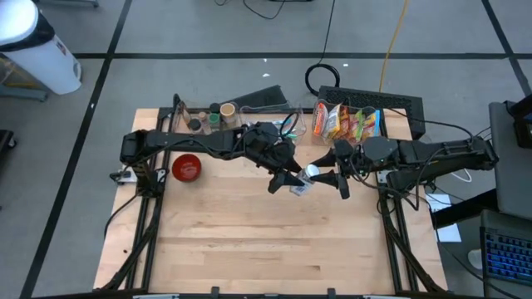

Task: Pick & Place Food Item
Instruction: Put the white seasoning bottle into the left transparent bin

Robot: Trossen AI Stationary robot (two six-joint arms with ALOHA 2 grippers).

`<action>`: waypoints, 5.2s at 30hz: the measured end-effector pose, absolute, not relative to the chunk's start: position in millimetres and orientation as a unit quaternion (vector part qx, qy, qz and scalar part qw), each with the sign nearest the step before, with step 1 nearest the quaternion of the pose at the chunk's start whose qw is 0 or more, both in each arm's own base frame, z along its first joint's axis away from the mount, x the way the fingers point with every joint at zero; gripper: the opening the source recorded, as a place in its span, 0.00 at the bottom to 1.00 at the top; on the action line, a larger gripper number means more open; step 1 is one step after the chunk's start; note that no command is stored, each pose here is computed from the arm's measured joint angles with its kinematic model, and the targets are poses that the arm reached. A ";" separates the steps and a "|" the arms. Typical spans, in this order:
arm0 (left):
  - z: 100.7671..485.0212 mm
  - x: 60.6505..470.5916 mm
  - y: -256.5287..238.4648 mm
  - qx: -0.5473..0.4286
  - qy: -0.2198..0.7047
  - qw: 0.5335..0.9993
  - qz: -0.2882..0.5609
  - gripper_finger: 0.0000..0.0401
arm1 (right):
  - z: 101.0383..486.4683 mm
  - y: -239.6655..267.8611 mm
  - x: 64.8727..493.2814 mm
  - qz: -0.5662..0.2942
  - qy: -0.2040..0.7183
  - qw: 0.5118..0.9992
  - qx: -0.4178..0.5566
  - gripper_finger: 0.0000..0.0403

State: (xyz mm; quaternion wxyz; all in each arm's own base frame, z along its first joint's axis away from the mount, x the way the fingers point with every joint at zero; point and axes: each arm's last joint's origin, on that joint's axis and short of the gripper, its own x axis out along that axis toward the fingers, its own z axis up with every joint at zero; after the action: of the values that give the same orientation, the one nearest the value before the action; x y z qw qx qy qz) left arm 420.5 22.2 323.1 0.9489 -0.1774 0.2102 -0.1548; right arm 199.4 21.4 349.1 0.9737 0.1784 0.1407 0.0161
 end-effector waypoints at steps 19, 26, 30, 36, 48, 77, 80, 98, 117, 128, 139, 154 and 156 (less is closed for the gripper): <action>387.6 390.9 42.1 -0.164 0.066 0.977 -0.118 0.50 | 370.1 16.4 190.2 -0.022 0.043 0.987 0.155 0.79; 396.0 393.1 32.7 -0.136 0.018 0.986 -0.092 0.50 | 365.6 16.7 204.9 -0.026 -0.010 0.988 0.151 0.77; 397.4 395.1 25.9 -0.129 0.003 0.988 -0.087 0.50 | 358.7 17.8 215.4 -0.022 -0.029 0.987 0.154 0.77; 398.9 394.9 20.8 -0.123 -0.001 0.988 -0.094 0.50 | 357.1 18.6 222.2 -0.018 -0.049 0.986 0.161 0.69; 404.0 391.9 23.8 -0.139 -0.012 0.985 -0.104 0.69 | 357.1 20.6 222.3 -0.001 -0.046 0.985 0.168 0.47; 416.8 397.6 38.3 -0.158 0.160 0.967 -0.117 0.85 | 322.8 18.7 250.9 0.021 0.061 0.980 0.187 0.47; 410.3 396.8 38.1 -0.152 0.188 0.963 -0.116 0.85 | 317.3 14.4 256.2 0.029 0.075 0.978 0.190 0.47; 396.6 390.8 39.6 -0.160 0.258 0.947 -0.107 0.77 | 313.5 11.5 261.5 0.055 0.084 0.975 0.200 0.47; 418.7 367.5 49.4 -0.144 0.234 0.955 -0.107 0.51 | 322.0 6.4 256.0 0.053 0.061 0.976 0.200 0.82; 456.8 276.7 59.0 -0.118 0.287 0.949 0.052 0.51 | 343.5 -13.2 231.9 0.017 0.009 0.982 0.188 0.97; 463.9 200.7 56.1 -0.132 0.281 0.909 0.280 0.51 | 351.6 -25.8 219.3 -0.035 -0.016 0.984 0.176 0.98; 338.6 202.3 61.8 -0.263 0.219 0.826 0.448 0.51 | 349.7 -26.0 221.8 -0.035 -0.012 0.981 0.188 0.98; 320.9 209.2 64.0 -0.273 0.217 0.812 0.468 0.51 | 348.3 -26.1 223.1 -0.036 -0.008 0.981 0.189 0.98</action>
State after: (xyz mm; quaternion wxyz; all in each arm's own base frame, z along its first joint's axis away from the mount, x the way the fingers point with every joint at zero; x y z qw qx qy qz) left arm 209.2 64.0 320.9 0.8120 -0.2729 0.2169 0.4682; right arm 223.1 -26.1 348.3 0.9813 0.1890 -0.0085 -0.0358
